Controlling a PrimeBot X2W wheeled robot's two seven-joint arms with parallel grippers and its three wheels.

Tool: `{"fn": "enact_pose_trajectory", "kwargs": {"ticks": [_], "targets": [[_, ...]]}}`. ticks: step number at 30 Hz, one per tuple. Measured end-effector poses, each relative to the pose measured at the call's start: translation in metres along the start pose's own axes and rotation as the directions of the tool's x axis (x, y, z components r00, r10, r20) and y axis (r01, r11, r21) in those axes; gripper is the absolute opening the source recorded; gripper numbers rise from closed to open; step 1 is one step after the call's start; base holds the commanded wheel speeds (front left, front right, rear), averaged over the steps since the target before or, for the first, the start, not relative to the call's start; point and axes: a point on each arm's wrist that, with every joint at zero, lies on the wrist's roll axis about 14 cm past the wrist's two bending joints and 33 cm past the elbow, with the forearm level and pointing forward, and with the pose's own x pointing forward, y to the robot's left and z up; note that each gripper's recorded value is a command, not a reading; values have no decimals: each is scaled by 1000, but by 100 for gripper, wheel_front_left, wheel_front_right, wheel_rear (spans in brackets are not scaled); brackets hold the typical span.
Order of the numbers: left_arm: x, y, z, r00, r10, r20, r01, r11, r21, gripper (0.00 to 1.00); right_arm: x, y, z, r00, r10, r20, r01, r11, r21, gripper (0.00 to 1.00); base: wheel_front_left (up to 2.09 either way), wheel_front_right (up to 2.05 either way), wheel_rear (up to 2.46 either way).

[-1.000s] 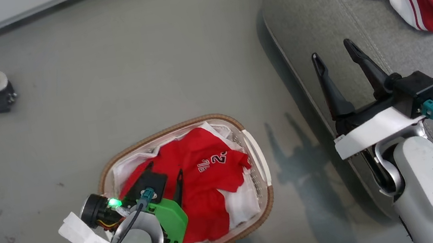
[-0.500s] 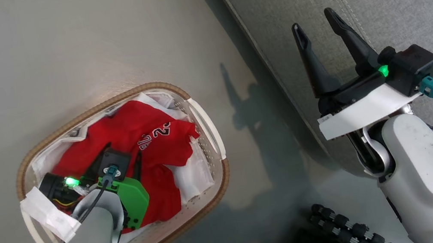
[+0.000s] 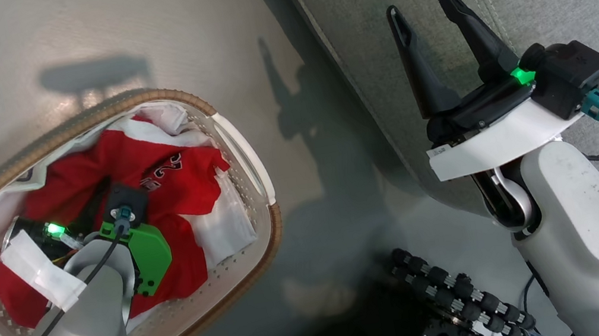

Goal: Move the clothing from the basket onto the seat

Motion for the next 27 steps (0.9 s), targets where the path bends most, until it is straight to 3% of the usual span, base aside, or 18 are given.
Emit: {"fn": "enact_pose_trajectory", "kwargs": {"ticks": [1, 15, 27], "targets": [[3, -1, 0, 1000, -1, -2, 1, 1000, -11, 0, 0, -1, -2, 1000, -2, -6, 2, 1000, -2, 100, 0, 0, 0], [-16, -11, 39, 992, 14, 123, -1, 995, -104, 0, 4, 11, 4, 999, 34, 11, -34, 999, -28, 100, 0, 0, 0], [-83, -11, 113, 935, 37, 353, -33, 999, -17, 0, -16, 24, 25, 998, 54, 41, -51, 996, -73, 100, 0, 0, 0]]}}
